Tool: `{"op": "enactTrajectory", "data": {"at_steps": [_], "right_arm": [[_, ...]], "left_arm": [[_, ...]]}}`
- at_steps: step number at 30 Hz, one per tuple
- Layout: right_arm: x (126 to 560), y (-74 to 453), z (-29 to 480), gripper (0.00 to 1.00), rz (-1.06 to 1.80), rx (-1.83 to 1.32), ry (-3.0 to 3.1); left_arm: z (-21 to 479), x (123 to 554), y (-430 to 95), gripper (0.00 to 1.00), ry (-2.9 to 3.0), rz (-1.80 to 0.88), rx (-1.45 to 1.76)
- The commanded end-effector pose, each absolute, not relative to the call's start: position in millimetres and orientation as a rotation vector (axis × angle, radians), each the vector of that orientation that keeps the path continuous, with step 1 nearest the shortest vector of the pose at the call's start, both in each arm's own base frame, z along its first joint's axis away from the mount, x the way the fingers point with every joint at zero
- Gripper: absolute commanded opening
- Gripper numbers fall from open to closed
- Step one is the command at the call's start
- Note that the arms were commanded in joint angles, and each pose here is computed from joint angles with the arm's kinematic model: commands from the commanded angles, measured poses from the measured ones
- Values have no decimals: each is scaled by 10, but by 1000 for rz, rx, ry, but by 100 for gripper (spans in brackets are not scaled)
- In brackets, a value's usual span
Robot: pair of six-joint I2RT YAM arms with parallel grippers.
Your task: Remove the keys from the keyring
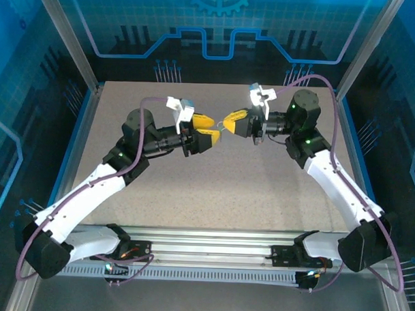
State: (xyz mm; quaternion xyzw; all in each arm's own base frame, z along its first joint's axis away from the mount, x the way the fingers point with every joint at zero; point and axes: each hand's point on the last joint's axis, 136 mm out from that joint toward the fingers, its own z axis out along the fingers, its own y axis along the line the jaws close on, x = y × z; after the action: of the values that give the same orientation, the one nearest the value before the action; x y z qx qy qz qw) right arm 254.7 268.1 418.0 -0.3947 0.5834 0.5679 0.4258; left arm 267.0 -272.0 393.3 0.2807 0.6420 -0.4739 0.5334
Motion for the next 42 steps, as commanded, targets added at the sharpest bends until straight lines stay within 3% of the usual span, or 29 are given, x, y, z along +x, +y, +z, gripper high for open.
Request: {"op": "enactTrajectory", "data": {"at_steps": [1,12,28,35,42], "right_arm": [[2468,2616,4175,0,1274,-1018,1517],[2372,2607,4221,0,1285,-1058,1522],[2263,2719,4194,0,1288,-1175,1576],[2235,2759,4193,0,1290,-1204,1580],[2253,2766,4141,0,1259,-1216,1615]], "left_arm": [[4034,2703,-2481,56,1510,-1083,563],[4191,2584,-2636,50,1495,-1205,669],[4206,2558,-2855,49,1523,-1348,791],[4191,2537,-2887,40,1528,-1370,822],[4182,2495,-2901,40,1529,-1396,844]]}}
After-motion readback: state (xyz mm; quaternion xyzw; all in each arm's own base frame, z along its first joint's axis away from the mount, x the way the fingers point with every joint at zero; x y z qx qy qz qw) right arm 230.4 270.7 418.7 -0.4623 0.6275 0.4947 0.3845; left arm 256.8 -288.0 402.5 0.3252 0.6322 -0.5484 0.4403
